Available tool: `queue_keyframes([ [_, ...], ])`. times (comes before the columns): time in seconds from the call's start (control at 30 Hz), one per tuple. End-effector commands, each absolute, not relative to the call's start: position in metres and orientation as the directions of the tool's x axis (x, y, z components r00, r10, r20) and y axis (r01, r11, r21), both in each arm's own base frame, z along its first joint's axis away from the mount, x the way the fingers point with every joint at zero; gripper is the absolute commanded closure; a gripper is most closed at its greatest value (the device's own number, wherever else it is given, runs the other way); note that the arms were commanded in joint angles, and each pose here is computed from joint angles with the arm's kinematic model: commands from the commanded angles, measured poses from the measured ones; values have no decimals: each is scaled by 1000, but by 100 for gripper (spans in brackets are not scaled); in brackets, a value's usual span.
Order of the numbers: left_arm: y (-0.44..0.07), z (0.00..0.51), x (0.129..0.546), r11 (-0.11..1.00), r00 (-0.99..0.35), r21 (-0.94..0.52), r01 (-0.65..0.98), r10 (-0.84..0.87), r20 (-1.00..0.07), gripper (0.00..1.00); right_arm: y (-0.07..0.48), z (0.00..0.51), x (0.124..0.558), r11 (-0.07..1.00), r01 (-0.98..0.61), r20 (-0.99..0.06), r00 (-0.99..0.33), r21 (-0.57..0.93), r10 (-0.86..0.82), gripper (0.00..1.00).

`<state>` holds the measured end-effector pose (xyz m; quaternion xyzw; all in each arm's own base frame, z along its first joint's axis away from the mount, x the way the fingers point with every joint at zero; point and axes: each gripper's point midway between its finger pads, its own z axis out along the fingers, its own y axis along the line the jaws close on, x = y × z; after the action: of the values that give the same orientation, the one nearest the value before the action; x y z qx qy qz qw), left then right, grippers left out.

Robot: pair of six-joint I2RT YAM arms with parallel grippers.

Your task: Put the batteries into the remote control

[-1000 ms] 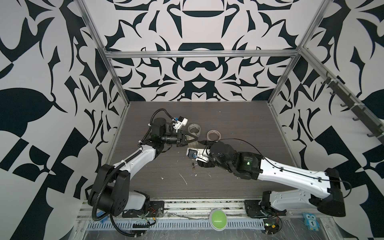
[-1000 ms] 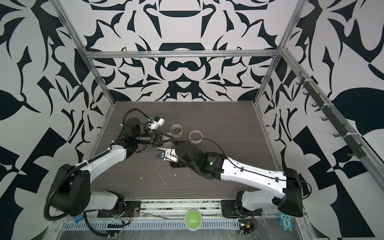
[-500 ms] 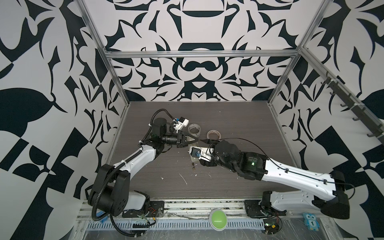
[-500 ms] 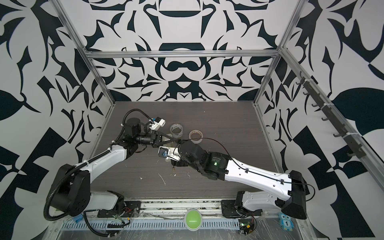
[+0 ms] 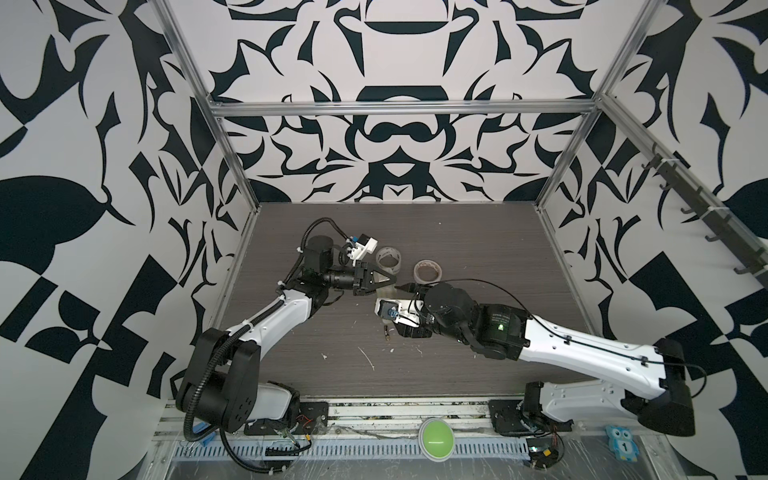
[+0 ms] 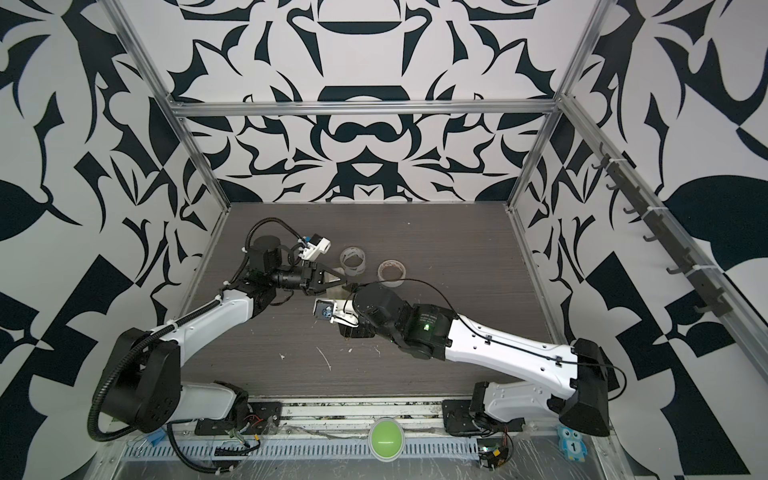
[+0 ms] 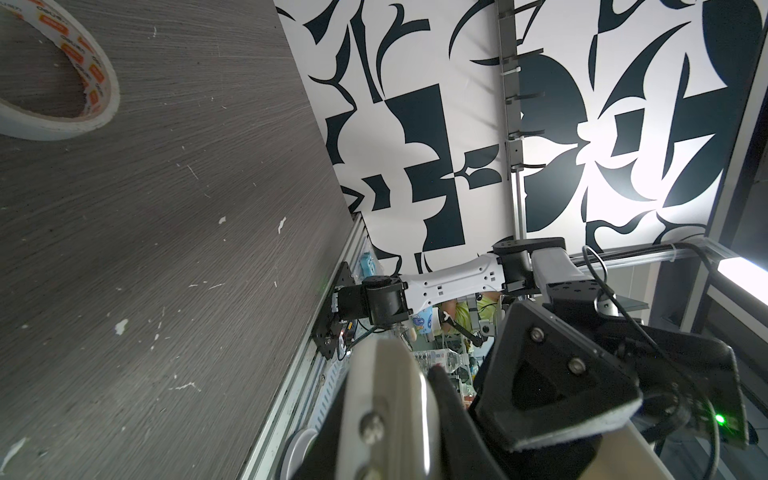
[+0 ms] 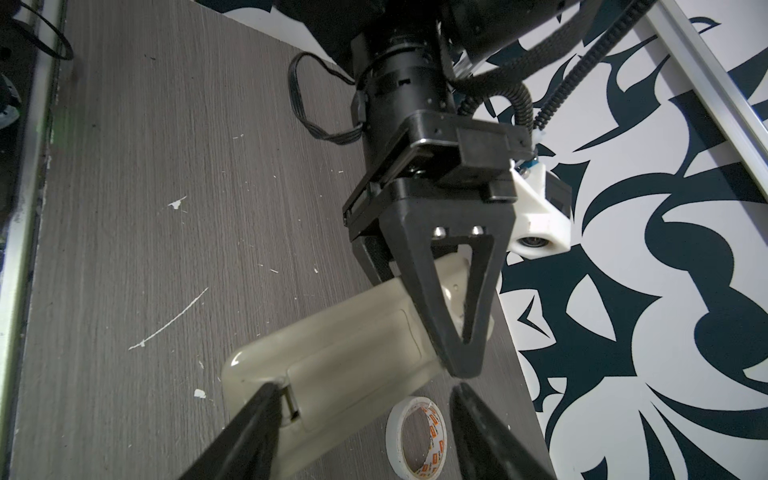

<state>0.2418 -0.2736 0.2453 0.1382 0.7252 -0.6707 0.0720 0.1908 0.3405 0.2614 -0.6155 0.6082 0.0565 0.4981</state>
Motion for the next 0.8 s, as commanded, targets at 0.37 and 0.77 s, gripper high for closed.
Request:
queue_keyframes([
  [0.37, -273, 243, 236, 50, -950, -955, 292, 127, -284, 100, 346, 263, 183, 207, -841, -692, 243, -500, -680, 30],
  [0.77, -273, 244, 235, 48, -949, -954, 296, 129, -288, 100, 346, 260, 181, 196, -855, -691, 232, -480, -684, 29],
])
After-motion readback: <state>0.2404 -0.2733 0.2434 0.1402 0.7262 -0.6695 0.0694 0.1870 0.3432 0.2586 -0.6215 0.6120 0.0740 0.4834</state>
